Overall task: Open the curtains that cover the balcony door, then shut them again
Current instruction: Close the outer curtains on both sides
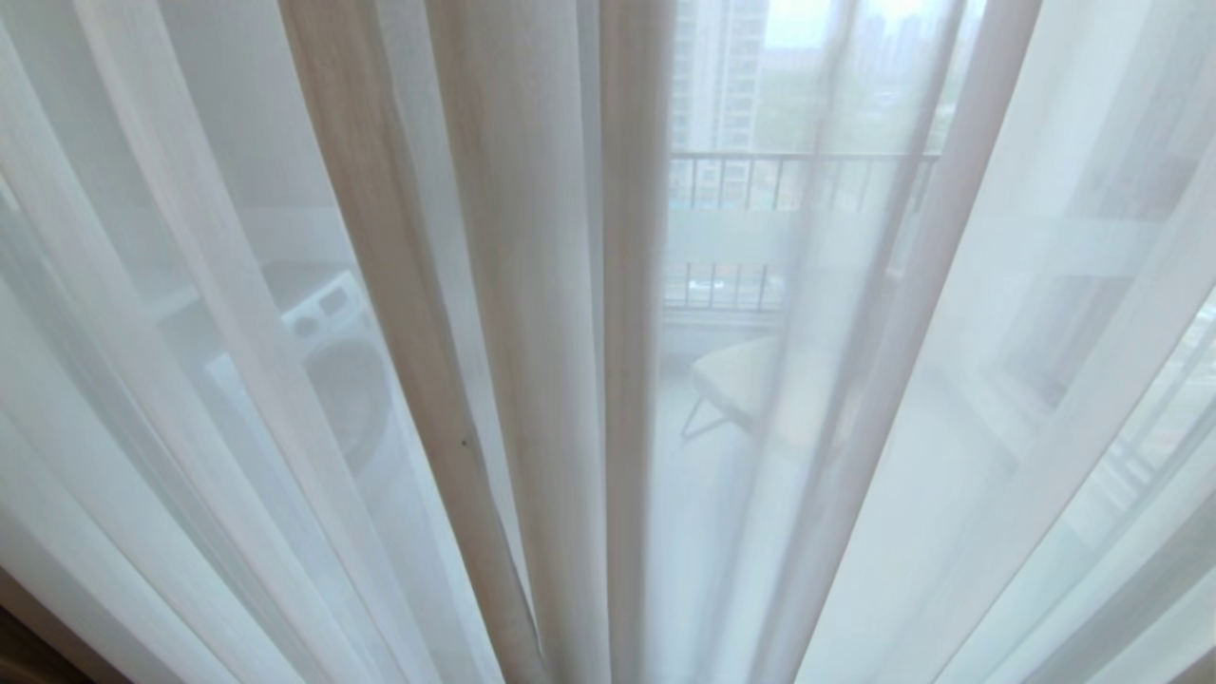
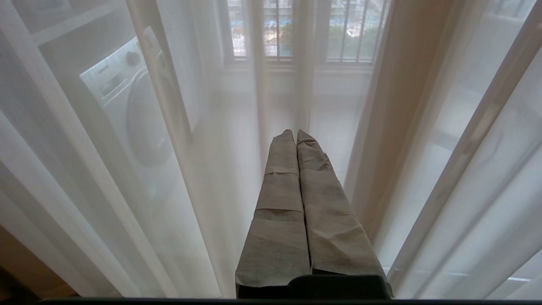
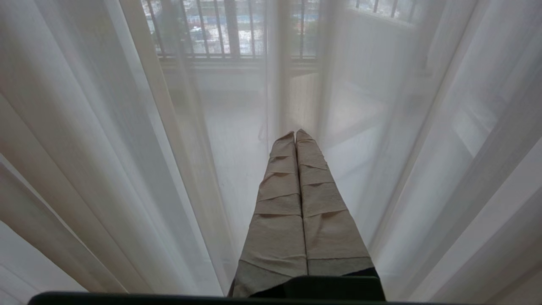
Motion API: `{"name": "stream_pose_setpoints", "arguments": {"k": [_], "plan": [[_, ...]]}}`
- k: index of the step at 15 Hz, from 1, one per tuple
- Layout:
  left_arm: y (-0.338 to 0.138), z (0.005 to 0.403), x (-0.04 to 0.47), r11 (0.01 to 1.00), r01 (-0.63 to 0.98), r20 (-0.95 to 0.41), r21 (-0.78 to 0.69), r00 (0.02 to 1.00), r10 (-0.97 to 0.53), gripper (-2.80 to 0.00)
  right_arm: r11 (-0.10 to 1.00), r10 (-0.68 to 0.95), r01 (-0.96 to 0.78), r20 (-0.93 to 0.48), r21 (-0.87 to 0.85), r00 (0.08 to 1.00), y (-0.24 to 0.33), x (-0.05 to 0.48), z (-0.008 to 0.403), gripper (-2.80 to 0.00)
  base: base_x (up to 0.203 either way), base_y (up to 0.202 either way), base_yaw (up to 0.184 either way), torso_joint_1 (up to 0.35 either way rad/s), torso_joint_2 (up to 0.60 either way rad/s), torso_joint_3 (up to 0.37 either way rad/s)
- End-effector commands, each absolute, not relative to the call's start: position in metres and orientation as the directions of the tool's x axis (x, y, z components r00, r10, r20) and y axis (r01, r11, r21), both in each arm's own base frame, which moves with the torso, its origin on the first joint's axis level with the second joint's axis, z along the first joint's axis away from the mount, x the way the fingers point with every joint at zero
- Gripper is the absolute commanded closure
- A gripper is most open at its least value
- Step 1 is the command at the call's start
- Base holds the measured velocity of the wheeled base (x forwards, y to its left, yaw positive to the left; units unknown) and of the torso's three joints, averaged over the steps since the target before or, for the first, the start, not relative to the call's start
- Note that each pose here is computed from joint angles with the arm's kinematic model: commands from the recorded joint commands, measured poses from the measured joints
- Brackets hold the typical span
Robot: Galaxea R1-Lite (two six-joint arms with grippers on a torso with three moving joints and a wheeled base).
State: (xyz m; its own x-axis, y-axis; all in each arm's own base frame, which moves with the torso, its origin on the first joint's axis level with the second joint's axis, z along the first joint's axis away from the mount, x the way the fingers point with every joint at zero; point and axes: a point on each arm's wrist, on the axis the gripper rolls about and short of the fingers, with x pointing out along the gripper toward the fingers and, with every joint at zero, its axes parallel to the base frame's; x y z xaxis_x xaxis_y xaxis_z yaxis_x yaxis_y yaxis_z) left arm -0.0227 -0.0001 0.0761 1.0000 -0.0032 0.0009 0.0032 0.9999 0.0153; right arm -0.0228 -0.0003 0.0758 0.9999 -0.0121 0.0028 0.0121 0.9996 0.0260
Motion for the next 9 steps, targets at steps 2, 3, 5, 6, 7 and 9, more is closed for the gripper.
{"name": "stream_pose_setpoints", "arguments": {"k": [2,3,5,6,7,9], "plan": [[-0.0001,0.0761,-0.0229,1.0,0.004,0.004,0.015,1.0,-0.004,0.0,1.0,-0.012,0.012,0.003,0.026,1.0,-0.0003,-0.0228,0.0758,0.0,0.0,0.0,0.0,0.0,0.0,0.0],[-0.0001,0.0761,-0.0229,1.0,0.003,0.004,0.015,1.0,-0.003,0.0,1.0,-0.012,0.012,0.003,0.026,1.0,-0.0003,-0.0228,0.0758,0.0,0.0,0.0,0.0,0.0,0.0,0.0],[-0.0001,0.0762,-0.0229,1.0,0.003,0.005,0.015,1.0,-0.003,0.0,1.0,-0.012,0.012,0.003,0.026,1.0,-0.0003,-0.0228,0.0758,0.0,0.0,0.0,0.0,0.0,0.0,0.0],[-0.0001,0.0764,-0.0229,1.0,0.006,0.006,0.014,1.0,-0.006,0.0,1.0,-0.012,0.012,0.003,0.026,1.0,-0.0003,-0.0228,0.0758,0.0,0.0,0.0,0.0,0.0,0.0,0.0],[-0.0001,0.0762,-0.0229,1.0,0.006,0.005,0.014,1.0,-0.006,0.0,1.0,-0.012,0.012,0.003,0.026,1.0,-0.0003,-0.0228,0.0758,0.0,0.0,0.0,0.0,0.0,0.0,0.0],[-0.0002,0.0763,-0.0229,1.0,0.008,0.006,0.014,1.0,-0.008,0.0,1.0,-0.012,0.012,0.003,0.026,1.0,-0.0003,-0.0228,0.0758,0.0,0.0,0.0,0.0,0.0,0.0,0.0]]}}
